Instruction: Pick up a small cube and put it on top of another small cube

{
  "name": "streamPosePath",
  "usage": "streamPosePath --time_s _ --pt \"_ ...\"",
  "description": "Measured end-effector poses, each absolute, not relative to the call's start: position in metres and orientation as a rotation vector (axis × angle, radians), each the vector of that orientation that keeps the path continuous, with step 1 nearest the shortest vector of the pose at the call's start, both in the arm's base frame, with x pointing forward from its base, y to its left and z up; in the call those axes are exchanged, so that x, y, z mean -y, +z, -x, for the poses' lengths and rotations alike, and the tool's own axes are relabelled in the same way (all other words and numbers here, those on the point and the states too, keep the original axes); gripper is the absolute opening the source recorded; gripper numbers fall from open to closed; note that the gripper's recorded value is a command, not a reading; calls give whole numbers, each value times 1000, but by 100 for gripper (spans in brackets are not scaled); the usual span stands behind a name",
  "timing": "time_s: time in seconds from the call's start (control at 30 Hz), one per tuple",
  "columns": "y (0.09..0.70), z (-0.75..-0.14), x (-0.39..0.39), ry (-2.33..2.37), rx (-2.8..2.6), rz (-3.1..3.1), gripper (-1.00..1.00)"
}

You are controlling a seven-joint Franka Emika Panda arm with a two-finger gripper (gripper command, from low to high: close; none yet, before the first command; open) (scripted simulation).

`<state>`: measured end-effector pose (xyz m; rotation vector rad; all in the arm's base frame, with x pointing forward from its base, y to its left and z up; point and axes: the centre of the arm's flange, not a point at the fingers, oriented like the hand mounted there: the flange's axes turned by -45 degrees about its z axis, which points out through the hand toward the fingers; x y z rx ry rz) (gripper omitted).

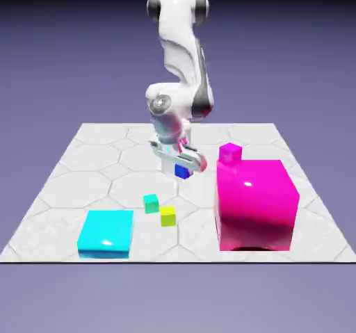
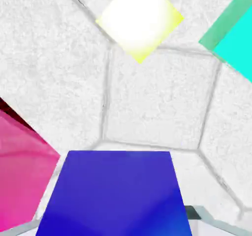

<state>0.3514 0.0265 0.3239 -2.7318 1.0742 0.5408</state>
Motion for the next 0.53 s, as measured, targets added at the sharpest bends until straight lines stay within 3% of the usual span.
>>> streamPosePath --time_s 0.27,0.43,0.47,0.53 --pt "447 -345 -130 562 -1245 2627 -100" --pt "383 -333 -145 562 -1245 2626 -100" --pt "381 -332 -146 562 -1245 2626 100" --pt "381 -332 -145 562 -1245 2628 100"
